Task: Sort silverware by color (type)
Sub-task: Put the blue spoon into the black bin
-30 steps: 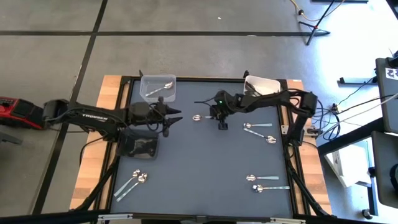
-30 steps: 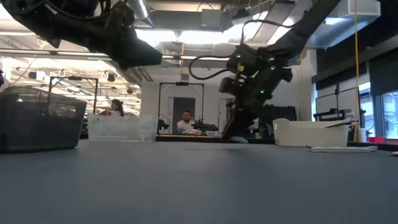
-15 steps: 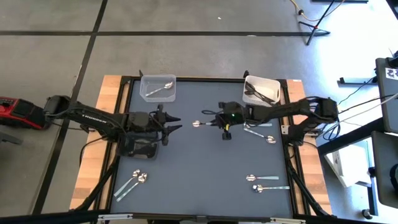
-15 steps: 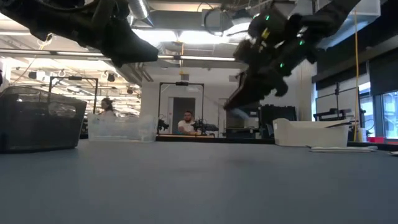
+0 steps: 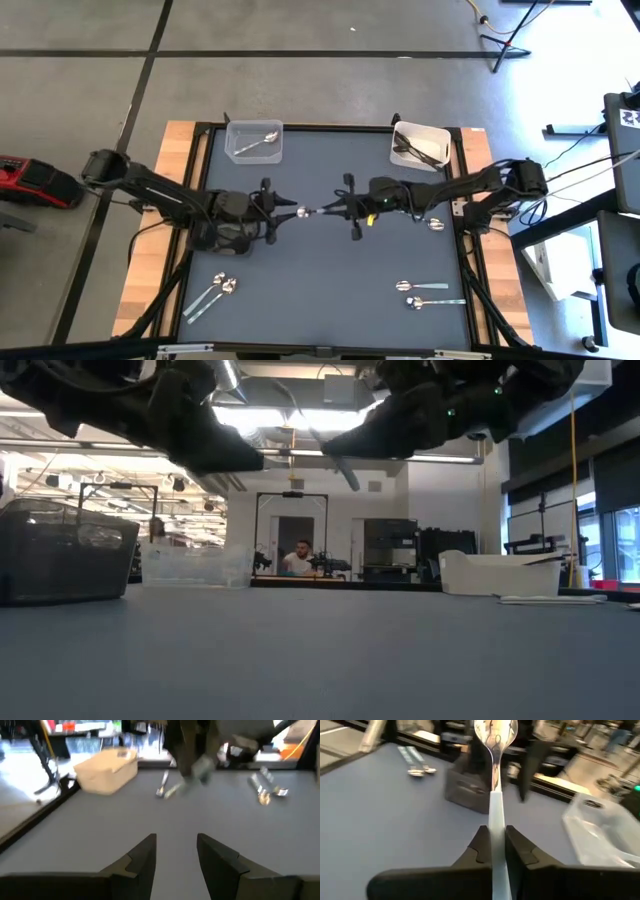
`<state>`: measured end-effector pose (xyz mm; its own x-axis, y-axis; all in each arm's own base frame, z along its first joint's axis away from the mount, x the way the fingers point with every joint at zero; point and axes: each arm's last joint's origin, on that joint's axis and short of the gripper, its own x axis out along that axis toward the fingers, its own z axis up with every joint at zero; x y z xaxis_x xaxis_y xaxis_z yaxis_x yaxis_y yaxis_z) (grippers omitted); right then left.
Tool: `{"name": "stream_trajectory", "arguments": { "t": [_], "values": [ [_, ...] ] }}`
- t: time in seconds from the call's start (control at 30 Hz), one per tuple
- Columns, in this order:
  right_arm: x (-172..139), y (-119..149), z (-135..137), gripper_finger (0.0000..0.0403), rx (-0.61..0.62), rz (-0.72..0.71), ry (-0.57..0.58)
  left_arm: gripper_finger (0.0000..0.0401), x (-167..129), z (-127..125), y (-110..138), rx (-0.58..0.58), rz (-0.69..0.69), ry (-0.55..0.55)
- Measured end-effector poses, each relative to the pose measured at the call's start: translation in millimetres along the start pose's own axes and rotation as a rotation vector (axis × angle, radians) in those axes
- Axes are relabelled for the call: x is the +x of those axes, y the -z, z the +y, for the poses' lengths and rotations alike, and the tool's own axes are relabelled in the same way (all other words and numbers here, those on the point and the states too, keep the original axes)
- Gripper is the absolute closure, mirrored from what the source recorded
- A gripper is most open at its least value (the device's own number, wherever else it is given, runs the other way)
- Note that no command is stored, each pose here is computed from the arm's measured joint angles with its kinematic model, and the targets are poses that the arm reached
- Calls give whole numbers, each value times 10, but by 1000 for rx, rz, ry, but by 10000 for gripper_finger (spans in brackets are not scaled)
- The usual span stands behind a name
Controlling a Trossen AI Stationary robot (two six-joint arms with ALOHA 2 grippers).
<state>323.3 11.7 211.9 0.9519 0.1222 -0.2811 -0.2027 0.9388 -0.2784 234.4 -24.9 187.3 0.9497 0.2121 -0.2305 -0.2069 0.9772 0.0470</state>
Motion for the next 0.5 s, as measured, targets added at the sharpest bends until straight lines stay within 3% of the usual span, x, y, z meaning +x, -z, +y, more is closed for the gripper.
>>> {"name": "stream_trajectory", "arguments": {
  "t": [0.2,0.5],
  "values": [
    [71,-17,171,394,-19,-25,-17,264,94,-140,19,71,-97,49],
    [127,-31,192,396,-17,-76,25,264,130,-269,9,110,-203,182]
  ]
}}
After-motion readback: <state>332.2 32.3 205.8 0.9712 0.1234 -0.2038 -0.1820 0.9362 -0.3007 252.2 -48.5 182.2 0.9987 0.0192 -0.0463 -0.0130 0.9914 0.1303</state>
